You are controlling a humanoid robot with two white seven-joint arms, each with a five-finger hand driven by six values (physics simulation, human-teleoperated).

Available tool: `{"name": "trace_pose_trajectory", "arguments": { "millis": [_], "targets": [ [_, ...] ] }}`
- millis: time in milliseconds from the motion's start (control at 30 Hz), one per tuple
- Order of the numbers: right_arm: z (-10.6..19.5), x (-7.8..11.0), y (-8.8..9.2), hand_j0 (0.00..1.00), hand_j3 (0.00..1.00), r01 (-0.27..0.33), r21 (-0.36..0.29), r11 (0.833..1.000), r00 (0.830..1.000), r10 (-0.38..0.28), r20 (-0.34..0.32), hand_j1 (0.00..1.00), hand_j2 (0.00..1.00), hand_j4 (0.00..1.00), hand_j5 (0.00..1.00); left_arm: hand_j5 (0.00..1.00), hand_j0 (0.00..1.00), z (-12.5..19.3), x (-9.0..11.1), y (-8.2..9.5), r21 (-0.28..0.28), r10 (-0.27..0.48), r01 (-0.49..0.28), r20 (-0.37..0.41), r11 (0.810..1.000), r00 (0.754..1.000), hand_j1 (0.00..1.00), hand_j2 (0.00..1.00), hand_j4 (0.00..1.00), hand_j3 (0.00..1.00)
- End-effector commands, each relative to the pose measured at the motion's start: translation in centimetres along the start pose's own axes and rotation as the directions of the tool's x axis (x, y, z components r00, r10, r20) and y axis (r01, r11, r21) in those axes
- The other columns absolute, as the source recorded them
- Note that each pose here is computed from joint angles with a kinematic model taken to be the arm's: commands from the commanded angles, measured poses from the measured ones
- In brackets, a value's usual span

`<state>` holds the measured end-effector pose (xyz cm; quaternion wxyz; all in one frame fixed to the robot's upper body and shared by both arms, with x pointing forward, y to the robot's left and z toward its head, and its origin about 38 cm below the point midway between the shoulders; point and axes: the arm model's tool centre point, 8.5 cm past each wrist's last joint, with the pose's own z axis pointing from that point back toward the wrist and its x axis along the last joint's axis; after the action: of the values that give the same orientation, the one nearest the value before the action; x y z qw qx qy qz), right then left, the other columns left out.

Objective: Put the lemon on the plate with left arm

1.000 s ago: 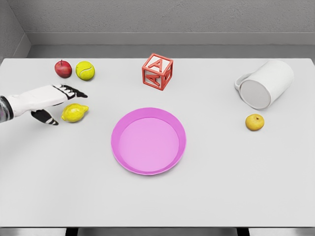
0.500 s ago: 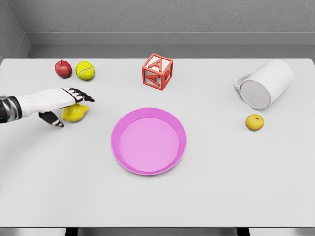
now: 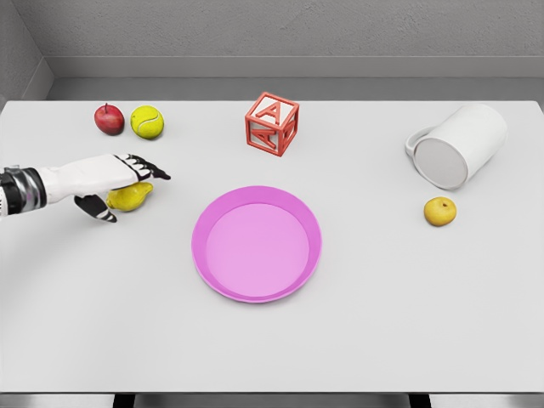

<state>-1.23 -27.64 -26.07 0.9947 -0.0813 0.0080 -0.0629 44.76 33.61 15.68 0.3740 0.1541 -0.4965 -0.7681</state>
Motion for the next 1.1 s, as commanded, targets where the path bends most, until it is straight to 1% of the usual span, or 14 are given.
{"name": "trace_pose_trajectory", "arguments": {
  "millis": [0,167,200,233,267,300,467,567,633,700,800,833,1033,1067],
  "targets": [
    [0.0,0.0,0.0,1.0,1.0,0.0,0.0,1.0,1.0,0.0,0.0,1.0,1.0,1.0,1.0,1.0,1.0,-0.48,0.38,-0.31,-0.007,0.005,-0.005,0.013,1.0,1.0,1.0,1.0,1.0,1.0],
    [0.0,0.0,0.0,1.0,1.0,0.001,0.0,1.0,1.0,-0.001,0.0,1.0,1.0,1.0,1.0,1.0,1.0,-0.55,0.14,-0.61,-0.013,0.017,-0.016,0.007,1.0,1.0,1.0,1.0,1.0,1.0],
    [0.0,0.0,0.0,1.0,1.0,0.0,0.0,1.0,1.0,0.0,0.0,1.0,1.0,1.0,1.0,0.98,0.98,-0.48,-0.14,-0.87,-0.017,0.025,-0.025,0.0,1.0,1.0,0.98,0.98,0.98,0.98],
    [0.0,0.0,0.0,1.0,1.0,0.0,0.0,1.0,1.0,0.0,0.0,1.0,1.0,1.0,1.0,0.93,0.93,-0.46,-0.21,-0.75,-0.016,0.024,-0.024,-0.002,1.0,1.0,0.93,0.93,0.93,0.93],
    [0.0,0.0,0.0,1.0,1.0,0.0,0.0,1.0,1.0,0.0,0.0,1.0,1.0,1.0,1.0,0.91,0.91,-0.45,-0.22,-0.69,-0.017,0.021,-0.022,-0.003,1.0,1.0,0.91,0.91,0.91,0.91],
    [0.0,0.0,0.0,1.0,1.0,0.0,0.0,1.0,1.0,0.0,0.0,1.0,1.0,1.0,1.0,0.83,0.83,-0.43,-0.24,-0.67,-0.017,0.022,-0.022,-0.003,1.0,1.0,0.83,0.83,0.83,0.83],
    [0.0,0.0,0.0,1.0,1.0,0.0,0.0,1.0,1.0,0.0,0.0,1.0,1.0,1.0,1.0,0.82,0.82,-0.36,-0.29,-0.6,-0.018,0.022,-0.022,-0.004,1.0,1.0,0.82,0.82,0.82,0.82],
    [0.0,0.0,0.0,1.0,1.0,0.0,0.0,1.0,1.0,0.0,0.0,1.0,1.0,1.0,1.0,0.82,0.82,-0.43,-0.22,-0.28,-0.012,0.02,-0.02,0.0,1.0,1.0,0.82,0.82,0.82,0.82],
    [0.0,0.0,0.0,1.0,1.0,0.0,0.0,1.0,1.0,0.0,0.0,1.0,1.0,1.0,1.0,0.82,0.82,-0.64,-0.05,-0.56,-0.021,0.019,-0.019,0.005,1.0,1.0,0.82,0.82,0.82,0.82],
    [0.0,0.0,0.0,1.0,1.0,0.0,0.0,1.0,1.0,0.0,0.0,1.0,1.0,1.0,1.0,0.76,0.76,-1.01,0.33,-0.93,-0.037,0.016,-0.015,0.018,0.999,1.0,0.76,0.76,0.76,0.76],
    [0.0,0.0,0.0,1.0,1.0,0.0,0.0,1.0,1.0,0.0,0.0,1.0,1.0,1.0,1.0,0.73,0.73,-1.0,0.31,-0.78,-0.035,0.014,-0.013,0.018,0.999,1.0,0.73,0.73,0.73,0.73],
    [0.0,0.0,0.0,1.0,1.0,0.0,0.0,1.0,1.0,0.0,0.0,1.0,1.0,1.0,1.0,0.69,0.69,-1.0,0.31,-0.78,-0.035,0.014,-0.013,0.017,0.999,1.0,0.69,0.69,0.69,0.69],
    [0.0,0.0,0.0,1.0,1.0,0.0,0.0,1.0,1.0,0.0,0.0,1.0,1.0,1.0,1.0,0.6,0.6,-0.85,0.13,-0.58,-0.031,0.014,-0.014,0.013,0.999,1.0,0.6,0.6,0.6,0.6],
    [0.0,0.0,0.0,1.0,1.0,0.0,0.0,1.0,1.0,0.0,0.0,1.0,1.0,1.0,1.0,0.54,0.54,-0.85,0.13,-0.58,-0.031,0.014,-0.014,0.013,0.999,1.0,0.54,0.54,0.54,0.54]
  ]
}}
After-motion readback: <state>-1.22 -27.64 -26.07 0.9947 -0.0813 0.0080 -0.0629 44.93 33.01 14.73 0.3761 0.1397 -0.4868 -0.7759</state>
